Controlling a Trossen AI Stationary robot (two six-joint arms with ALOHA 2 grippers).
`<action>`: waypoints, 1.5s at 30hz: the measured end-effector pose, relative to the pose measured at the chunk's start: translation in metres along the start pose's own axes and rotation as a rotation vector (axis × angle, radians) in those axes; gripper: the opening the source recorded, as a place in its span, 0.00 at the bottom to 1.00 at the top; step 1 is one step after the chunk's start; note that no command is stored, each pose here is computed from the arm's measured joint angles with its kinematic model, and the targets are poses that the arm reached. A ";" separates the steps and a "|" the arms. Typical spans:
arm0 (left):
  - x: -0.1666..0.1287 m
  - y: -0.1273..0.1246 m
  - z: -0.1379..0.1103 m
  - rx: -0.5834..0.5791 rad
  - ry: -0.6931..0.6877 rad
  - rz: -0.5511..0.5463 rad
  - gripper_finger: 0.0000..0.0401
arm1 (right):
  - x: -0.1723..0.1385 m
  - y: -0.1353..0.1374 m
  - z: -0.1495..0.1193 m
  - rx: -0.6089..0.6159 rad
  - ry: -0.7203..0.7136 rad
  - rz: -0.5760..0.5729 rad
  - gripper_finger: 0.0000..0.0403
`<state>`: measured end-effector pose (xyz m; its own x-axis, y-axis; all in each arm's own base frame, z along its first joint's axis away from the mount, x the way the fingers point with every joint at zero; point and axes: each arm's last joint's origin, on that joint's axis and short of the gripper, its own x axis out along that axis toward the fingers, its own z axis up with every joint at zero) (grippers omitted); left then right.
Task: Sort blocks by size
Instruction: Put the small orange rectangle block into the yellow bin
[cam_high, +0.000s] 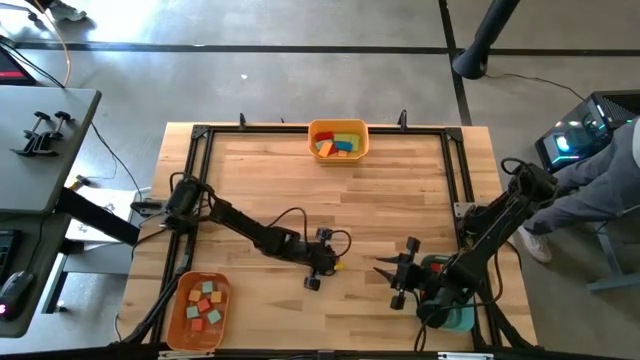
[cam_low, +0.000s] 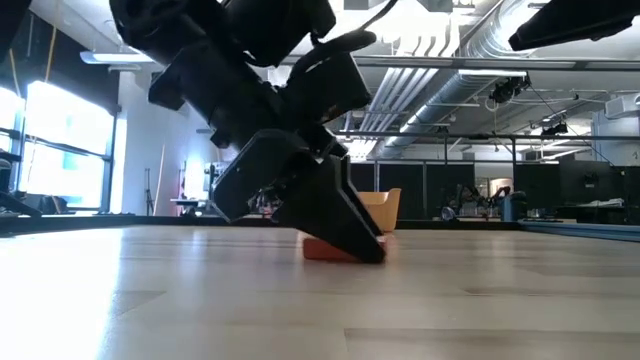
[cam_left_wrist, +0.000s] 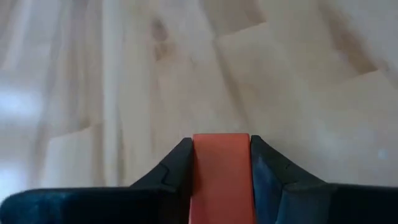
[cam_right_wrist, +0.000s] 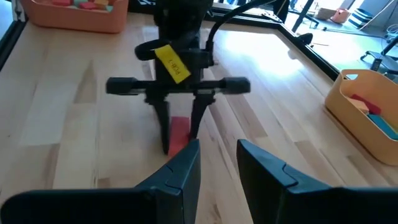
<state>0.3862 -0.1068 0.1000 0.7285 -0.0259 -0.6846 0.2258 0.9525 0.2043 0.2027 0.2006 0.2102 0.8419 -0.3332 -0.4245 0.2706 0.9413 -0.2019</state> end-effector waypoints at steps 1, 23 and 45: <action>-0.001 0.002 0.000 -0.003 0.007 0.012 0.21 | 0.000 0.000 0.000 0.000 0.000 -0.001 0.25; -0.075 0.303 0.041 -0.374 0.143 0.463 0.21 | 0.009 -0.006 0.003 -0.012 0.006 -0.041 0.25; -0.044 0.368 -0.050 -0.510 0.305 0.442 0.36 | 0.010 -0.008 0.001 -0.029 0.019 -0.053 0.25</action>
<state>0.4050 0.2601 0.1699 0.4533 0.4070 -0.7930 -0.4294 0.8793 0.2059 0.2098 0.1900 0.2084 0.8174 -0.3840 -0.4293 0.3009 0.9202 -0.2502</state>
